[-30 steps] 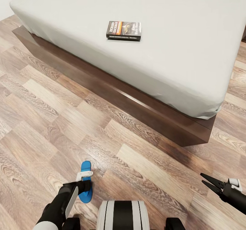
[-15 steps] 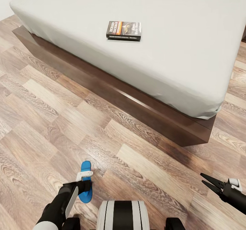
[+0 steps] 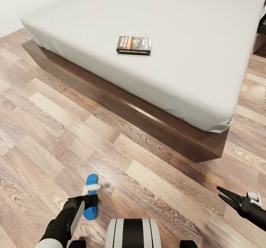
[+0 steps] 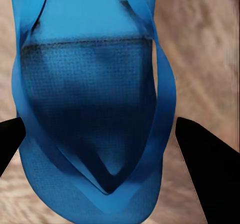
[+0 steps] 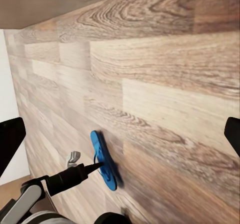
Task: In the bedroom, move the book from the bed onto either nightstand, and place the two sandals side by side next to the bed.
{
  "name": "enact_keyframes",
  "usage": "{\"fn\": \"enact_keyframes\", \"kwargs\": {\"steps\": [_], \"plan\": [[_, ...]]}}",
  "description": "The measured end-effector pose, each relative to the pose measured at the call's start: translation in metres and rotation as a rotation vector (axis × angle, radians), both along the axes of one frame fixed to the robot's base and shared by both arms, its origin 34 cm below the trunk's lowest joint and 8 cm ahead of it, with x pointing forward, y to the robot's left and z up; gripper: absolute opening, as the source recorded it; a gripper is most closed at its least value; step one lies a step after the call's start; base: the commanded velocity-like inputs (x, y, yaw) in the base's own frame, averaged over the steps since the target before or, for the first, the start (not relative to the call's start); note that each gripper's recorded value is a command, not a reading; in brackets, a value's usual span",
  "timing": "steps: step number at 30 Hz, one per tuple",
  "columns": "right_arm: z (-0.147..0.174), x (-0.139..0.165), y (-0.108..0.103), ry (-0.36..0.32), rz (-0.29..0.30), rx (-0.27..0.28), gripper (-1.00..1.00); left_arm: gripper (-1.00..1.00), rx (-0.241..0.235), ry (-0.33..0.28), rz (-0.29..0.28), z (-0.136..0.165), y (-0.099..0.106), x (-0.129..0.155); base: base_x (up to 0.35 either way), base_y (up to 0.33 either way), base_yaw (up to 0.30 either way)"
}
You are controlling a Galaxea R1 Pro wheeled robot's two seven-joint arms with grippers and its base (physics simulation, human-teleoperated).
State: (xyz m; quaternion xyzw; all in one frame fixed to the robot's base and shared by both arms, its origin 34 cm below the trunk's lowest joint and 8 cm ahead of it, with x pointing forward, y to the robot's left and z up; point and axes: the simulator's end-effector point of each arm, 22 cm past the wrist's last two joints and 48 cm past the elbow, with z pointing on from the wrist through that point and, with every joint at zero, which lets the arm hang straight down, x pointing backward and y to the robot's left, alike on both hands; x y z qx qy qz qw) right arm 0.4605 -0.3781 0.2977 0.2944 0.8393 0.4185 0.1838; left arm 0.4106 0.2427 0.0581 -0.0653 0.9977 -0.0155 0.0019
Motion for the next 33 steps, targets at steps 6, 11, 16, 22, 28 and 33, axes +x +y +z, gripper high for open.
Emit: {"fn": "enact_keyframes", "kwargs": {"steps": [6,11,16,22,28,33], "plan": [[0.01,0.005,0.0,-0.025,0.0,0.0,1.0,-1.0,0.0,-0.025,0.0,0.009,0.0,0.011,0.0,0.0,0.0],[0.018,0.008,0.0,-0.045,0.0,0.0,1.0,-1.0,0.0,-0.045,0.0,0.016,0.0,0.019,0.0,0.0,0.0],[0.026,0.011,-0.001,-0.062,-0.002,0.0,1.0,-1.0,-0.011,-0.066,-0.001,0.024,-0.005,0.027,0.0,0.0,0.0],[0.032,0.012,-0.002,-0.075,0.005,-0.01,1.0,-1.0,-0.036,-0.094,0.002,0.033,-0.009,0.038,0.0,0.0,0.0],[-0.024,-0.054,-0.031,0.124,0.069,-0.162,1.0,-1.0,-0.327,-0.152,-0.002,0.057,0.0,0.045,0.0,0.0,0.0],[-0.06,-0.106,-0.061,0.214,0.068,-0.276,1.0,-1.0,-0.413,-0.199,0.066,0.057,0.029,0.02,0.0,0.0,0.0]]}}
